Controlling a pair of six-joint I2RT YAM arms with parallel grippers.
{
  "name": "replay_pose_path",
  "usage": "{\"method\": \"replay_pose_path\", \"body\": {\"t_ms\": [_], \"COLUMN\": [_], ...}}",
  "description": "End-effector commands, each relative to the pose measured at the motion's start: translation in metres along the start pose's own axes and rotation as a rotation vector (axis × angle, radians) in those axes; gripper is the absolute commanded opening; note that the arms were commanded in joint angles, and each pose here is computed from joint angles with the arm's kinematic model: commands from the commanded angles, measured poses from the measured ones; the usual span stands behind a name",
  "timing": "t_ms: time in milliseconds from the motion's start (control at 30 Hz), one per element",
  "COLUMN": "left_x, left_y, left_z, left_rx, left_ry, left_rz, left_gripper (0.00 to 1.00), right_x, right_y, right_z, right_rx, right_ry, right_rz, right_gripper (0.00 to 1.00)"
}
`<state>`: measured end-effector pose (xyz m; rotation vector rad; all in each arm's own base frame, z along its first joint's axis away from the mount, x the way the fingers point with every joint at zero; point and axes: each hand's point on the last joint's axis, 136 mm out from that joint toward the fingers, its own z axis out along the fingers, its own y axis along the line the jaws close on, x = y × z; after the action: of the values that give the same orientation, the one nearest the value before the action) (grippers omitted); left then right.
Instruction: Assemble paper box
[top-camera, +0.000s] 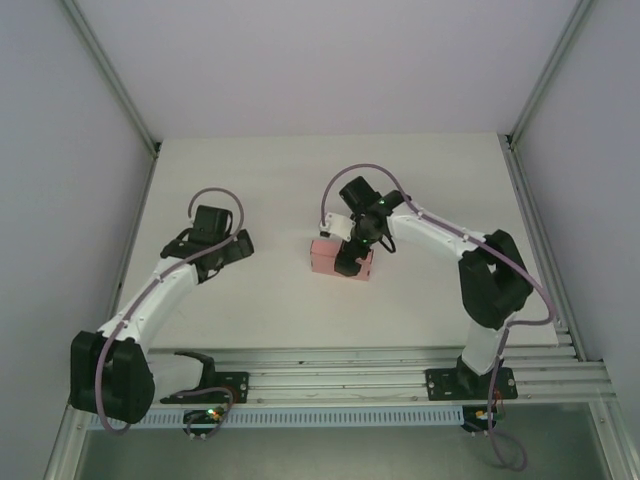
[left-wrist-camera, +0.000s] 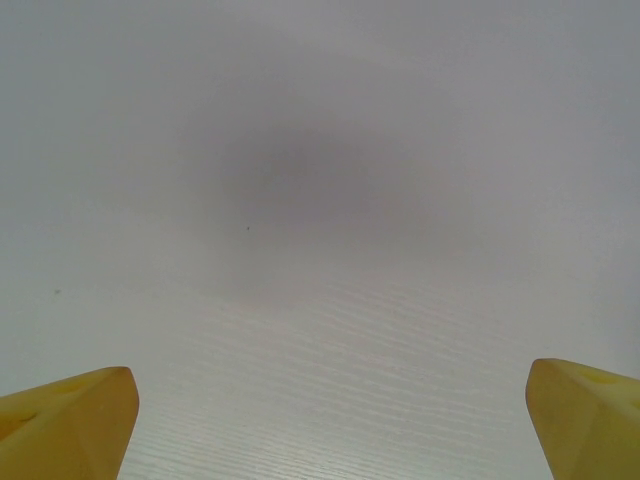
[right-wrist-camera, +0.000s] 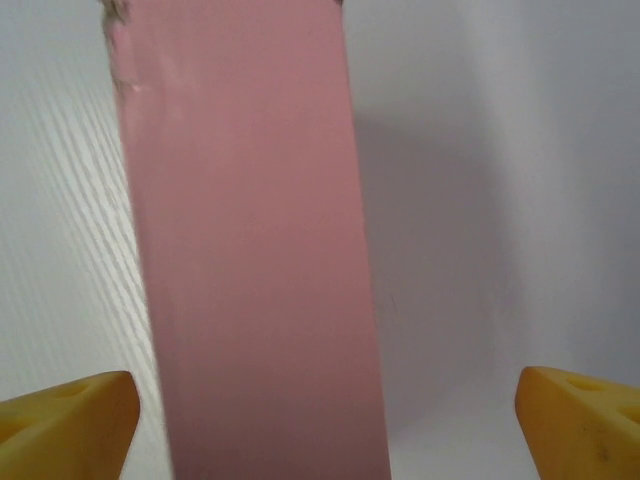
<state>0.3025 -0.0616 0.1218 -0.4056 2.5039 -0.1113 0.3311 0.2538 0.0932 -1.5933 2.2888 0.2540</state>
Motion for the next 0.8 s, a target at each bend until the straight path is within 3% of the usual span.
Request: {"method": "replay_pose_path", "body": {"t_ms": [0, 100, 167, 267, 400, 533, 600, 667, 767], "left_x": [0.003, 0.002, 0.001, 0.002, 0.003, 0.001, 0.001, 0.001, 0.001], "left_y": [0.001, 0.002, 0.002, 0.002, 0.003, 0.006, 0.007, 0.007, 0.009], "left_z": [-0.001, -0.003, -0.005, -0.009, -0.014, -0.018, -0.02, -0.02, -0.02], "left_rx": [0.017, 0.012, 0.016, 0.032, 0.048, 0.044, 0.043, 0.044, 0.038], "left_ry": [0.005, 0.003, -0.001, -0.009, -0.029, -0.048, -0.053, -0.057, -0.056], "left_rz": [-0.016, -0.016, -0.013, -0.016, -0.022, -0.029, -0.029, -0.031, -0.033], "left_gripper": [1.0, 1.0, 1.0, 1.0, 1.0, 1.0, 1.0, 1.0, 1.0], "right_x": [0.014, 0.016, 0.017, 0.018, 0.009, -0.01, -0.02, -0.031, -0.033], "right_y": [0.005, 0.012, 0.014, 0.013, -0.011, -0.063, -0.078, -0.088, -0.089], "right_z": [0.006, 0.01, 0.008, 0.002, -0.013, -0.031, -0.035, -0.033, -0.024], "right_rx": [-0.038, -0.09, -0.114, -0.114, 0.033, 0.369, 0.505, 0.619, 0.678], "right_ry": [0.105, 0.148, 0.171, 0.186, 0.174, 0.124, 0.079, 0.003, -0.038], "right_rz": [-0.069, -0.097, -0.104, -0.122, -0.143, -0.183, -0.258, -0.337, -0.423], "right_gripper": [0.86, 0.69, 0.51, 0.4, 0.37, 0.42, 0.3, 0.31, 0.36]}}
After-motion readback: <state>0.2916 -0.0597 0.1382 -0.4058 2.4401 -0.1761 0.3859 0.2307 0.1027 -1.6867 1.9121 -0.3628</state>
